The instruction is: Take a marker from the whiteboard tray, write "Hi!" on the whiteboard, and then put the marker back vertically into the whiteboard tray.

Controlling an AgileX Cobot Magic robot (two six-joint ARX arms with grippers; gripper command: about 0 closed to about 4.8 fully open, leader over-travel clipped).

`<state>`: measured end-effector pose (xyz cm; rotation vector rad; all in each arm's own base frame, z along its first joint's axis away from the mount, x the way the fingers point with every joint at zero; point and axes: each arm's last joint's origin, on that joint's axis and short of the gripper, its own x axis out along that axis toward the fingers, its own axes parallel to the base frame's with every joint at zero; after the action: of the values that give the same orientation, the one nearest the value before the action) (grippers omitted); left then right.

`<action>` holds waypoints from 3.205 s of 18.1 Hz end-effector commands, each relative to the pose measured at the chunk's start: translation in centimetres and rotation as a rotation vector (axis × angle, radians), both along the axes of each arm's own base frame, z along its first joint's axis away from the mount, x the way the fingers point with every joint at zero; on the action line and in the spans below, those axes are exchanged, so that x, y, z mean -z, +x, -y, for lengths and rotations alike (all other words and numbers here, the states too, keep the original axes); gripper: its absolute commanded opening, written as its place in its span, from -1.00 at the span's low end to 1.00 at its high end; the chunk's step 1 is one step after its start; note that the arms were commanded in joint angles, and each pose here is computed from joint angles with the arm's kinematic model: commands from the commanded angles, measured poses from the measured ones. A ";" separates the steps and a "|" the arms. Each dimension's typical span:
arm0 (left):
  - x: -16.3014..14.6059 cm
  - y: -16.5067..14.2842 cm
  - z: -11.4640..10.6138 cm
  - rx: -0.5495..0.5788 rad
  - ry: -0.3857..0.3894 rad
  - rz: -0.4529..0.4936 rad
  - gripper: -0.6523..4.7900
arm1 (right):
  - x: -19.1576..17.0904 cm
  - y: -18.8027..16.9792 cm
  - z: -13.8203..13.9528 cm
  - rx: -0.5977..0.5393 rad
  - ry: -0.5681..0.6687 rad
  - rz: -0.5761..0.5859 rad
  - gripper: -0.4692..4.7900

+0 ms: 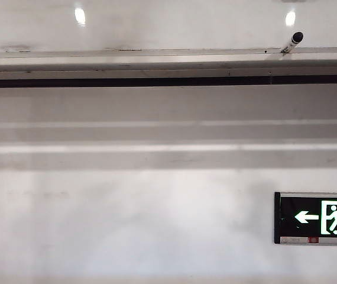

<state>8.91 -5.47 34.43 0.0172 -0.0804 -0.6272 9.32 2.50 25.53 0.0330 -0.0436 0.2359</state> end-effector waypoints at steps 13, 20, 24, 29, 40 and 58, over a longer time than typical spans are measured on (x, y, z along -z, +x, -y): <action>13.7 -0.9 -0.9 -0.128 -0.024 -0.021 -0.78 | 3.0 -0.7 0.1 -0.032 0.019 -0.169 -0.50; 16.0 0.4 -3.2 -0.390 -0.052 0.015 -0.78 | 3.0 -0.7 0.1 -0.031 0.018 -0.170 -0.50; 16.4 0.5 -4.3 -0.483 -0.023 -0.006 -0.78 | 3.0 -0.8 0.1 -0.030 0.018 -0.171 -0.50; 17.7 0.8 -5.0 -0.554 -0.002 -0.056 -0.78 | 3.0 -0.8 0.1 -0.031 0.019 -0.170 -0.50; 17.7 0.8 -5.1 -0.557 0.096 -0.018 -0.78 | 3.0 -0.8 0.1 -0.031 0.019 -0.170 -0.50; 17.7 0.8 -5.1 -0.563 0.096 -0.019 -0.78 | 3.0 -0.8 0.1 -0.030 0.019 -0.169 -0.50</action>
<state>9.74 -0.35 16.58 0.1166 -0.0104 -0.0694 8.55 2.38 22.28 0.0670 0.1404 0.2625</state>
